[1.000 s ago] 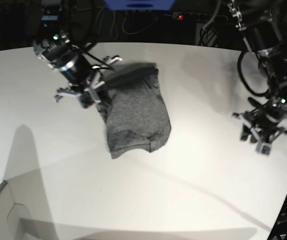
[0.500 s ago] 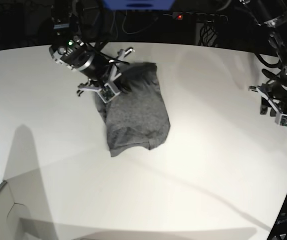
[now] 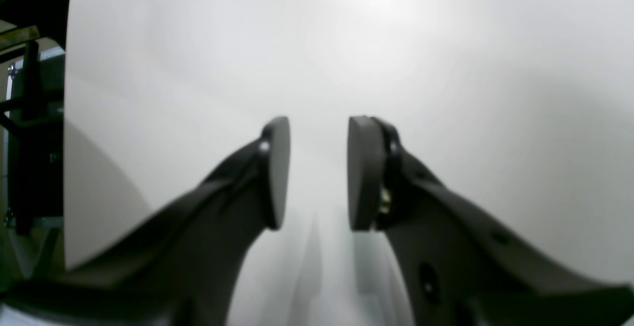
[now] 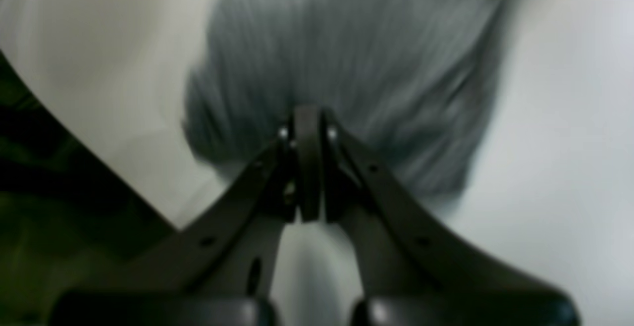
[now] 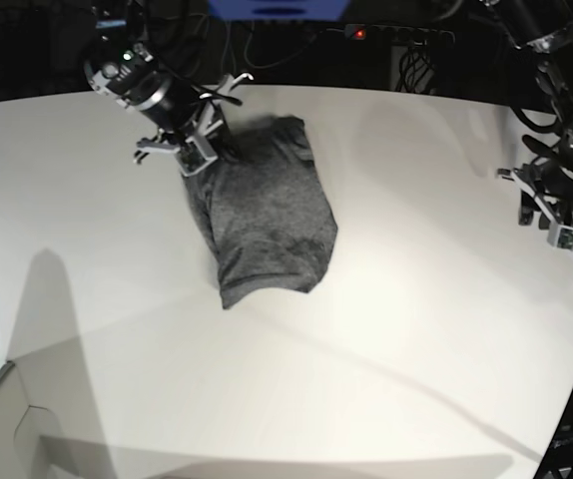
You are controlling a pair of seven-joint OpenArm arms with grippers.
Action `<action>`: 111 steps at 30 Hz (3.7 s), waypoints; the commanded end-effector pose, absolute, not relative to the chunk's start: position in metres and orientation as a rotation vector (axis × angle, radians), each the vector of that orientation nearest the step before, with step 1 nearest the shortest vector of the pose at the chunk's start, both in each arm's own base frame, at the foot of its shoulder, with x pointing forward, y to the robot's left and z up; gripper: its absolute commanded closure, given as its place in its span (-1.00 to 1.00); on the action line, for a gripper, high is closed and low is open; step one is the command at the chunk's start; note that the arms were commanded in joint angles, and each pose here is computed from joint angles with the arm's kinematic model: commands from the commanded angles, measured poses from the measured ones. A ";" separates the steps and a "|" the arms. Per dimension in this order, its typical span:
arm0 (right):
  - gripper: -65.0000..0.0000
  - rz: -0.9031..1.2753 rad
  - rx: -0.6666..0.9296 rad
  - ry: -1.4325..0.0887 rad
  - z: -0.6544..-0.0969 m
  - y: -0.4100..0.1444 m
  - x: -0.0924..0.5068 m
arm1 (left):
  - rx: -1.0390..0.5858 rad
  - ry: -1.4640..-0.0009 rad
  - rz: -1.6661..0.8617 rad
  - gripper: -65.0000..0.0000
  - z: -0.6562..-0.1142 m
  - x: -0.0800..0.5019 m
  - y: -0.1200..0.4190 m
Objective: Layout the t-shirt on the table in an organized manner, then fold the t-shirt properly
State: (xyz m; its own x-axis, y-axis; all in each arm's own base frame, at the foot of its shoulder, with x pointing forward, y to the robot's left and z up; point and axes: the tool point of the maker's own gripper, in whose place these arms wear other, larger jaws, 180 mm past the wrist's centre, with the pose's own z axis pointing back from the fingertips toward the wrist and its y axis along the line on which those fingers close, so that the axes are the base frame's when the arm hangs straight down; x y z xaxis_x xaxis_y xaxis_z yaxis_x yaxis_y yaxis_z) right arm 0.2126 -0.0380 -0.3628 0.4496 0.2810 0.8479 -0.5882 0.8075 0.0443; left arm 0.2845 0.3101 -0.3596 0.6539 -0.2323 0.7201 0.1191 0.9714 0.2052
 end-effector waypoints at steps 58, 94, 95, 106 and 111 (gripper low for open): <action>1.00 0.412 0.353 -0.902 -0.398 -0.059 0.224 | 0.158 -0.793 -0.214 0.42 -0.368 0.257 0.314; 1.00 -0.395 -0.019 -0.495 -0.489 -0.302 0.033 | 0.009 -0.315 0.130 1.00 -0.479 0.009 0.271; 1.00 -0.419 0.001 -0.481 -0.500 -0.300 0.027 | -0.004 -0.298 0.144 1.00 -0.488 0.006 0.273; 1.00 -0.448 0.293 -0.311 -0.580 -0.192 -0.018 | -0.307 -0.247 0.269 1.00 -0.615 0.006 0.219; 1.00 -0.526 0.290 -0.273 -0.615 -0.145 -0.051 | -0.156 -0.283 0.320 1.00 -0.637 0.001 0.226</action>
